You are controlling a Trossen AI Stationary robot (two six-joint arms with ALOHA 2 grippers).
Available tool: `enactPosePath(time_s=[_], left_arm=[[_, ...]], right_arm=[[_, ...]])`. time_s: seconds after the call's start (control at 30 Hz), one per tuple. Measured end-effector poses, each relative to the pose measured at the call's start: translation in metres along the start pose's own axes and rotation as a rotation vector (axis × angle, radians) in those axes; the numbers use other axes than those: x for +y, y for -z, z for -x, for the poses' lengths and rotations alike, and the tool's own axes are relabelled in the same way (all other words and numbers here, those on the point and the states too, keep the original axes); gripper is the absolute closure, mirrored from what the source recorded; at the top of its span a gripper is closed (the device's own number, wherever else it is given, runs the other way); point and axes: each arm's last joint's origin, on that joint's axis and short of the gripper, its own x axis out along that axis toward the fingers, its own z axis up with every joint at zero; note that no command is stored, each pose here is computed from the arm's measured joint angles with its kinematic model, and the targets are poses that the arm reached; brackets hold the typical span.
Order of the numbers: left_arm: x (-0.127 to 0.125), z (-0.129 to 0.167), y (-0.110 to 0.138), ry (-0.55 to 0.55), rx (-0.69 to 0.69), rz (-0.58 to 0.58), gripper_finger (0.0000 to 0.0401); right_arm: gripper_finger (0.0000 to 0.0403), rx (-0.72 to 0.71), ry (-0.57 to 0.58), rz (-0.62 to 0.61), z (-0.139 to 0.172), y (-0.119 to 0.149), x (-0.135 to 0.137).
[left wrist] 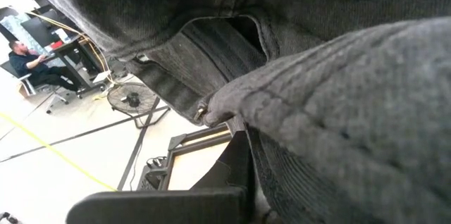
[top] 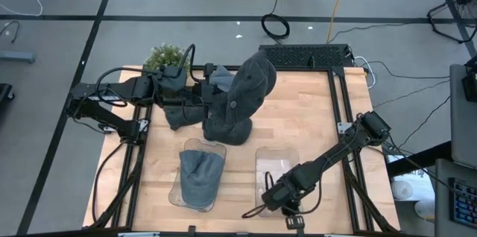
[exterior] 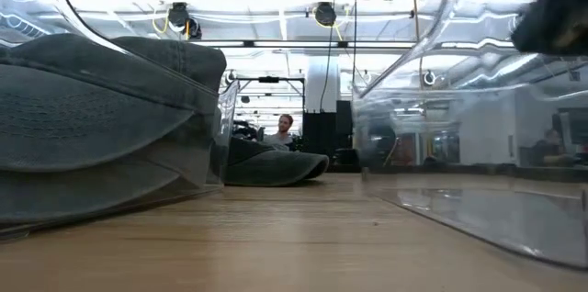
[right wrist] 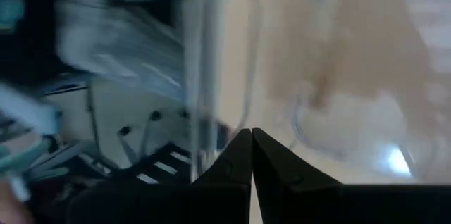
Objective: Pick & Place hat
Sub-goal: Put the top right black cap into the right transparent bin
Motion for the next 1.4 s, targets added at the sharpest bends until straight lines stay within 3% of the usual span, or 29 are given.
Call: enactPosePath(time_s=[0.2, 0.37, 0.57, 0.7, 0.87, 1.0, 1.13, 1.4], left_arm=[[0.000, 0.000, 0.000, 0.000, 0.001, 0.004, 0.0393], [0.000, 0.000, 0.000, 0.001, 0.001, 0.007, 0.0393], [-0.002, 0.000, 0.004, 0.024, 0.043, 0.029, 0.0393], [-0.007, 0.000, 0.008, 0.154, 0.059, 0.072, 0.0393], [-0.019, -0.012, 0.010, 0.428, 0.001, 0.138, 0.0393], [-0.031, -0.034, 0.018, 0.545, 0.026, 0.212, 0.0393], [-0.053, -0.068, 0.035, 0.608, 0.085, 0.205, 0.0393], [-0.066, -0.082, 0.051, 0.768, 0.112, 0.118, 0.0393]], right_arm=[[0.0403, -0.077, -0.003, 0.109, 0.006, -0.011, -0.006], [0.0403, -0.173, 0.040, 0.210, 0.036, -0.009, -0.005], [0.0403, -0.356, 0.252, 0.248, 0.099, 0.015, -0.003], [0.0403, -0.584, 0.418, 0.246, 0.140, 0.043, -0.004], [0.0403, -0.836, 0.612, 0.152, 0.167, 0.086, -0.020], [0.0403, -1.017, 0.650, 0.047, 0.164, 0.113, -0.041], [0.0388, -1.114, 0.617, 0.022, 0.151, 0.133, -0.063], [0.0274, -1.309, 0.491, 0.031, 0.128, 0.157, -0.089]])
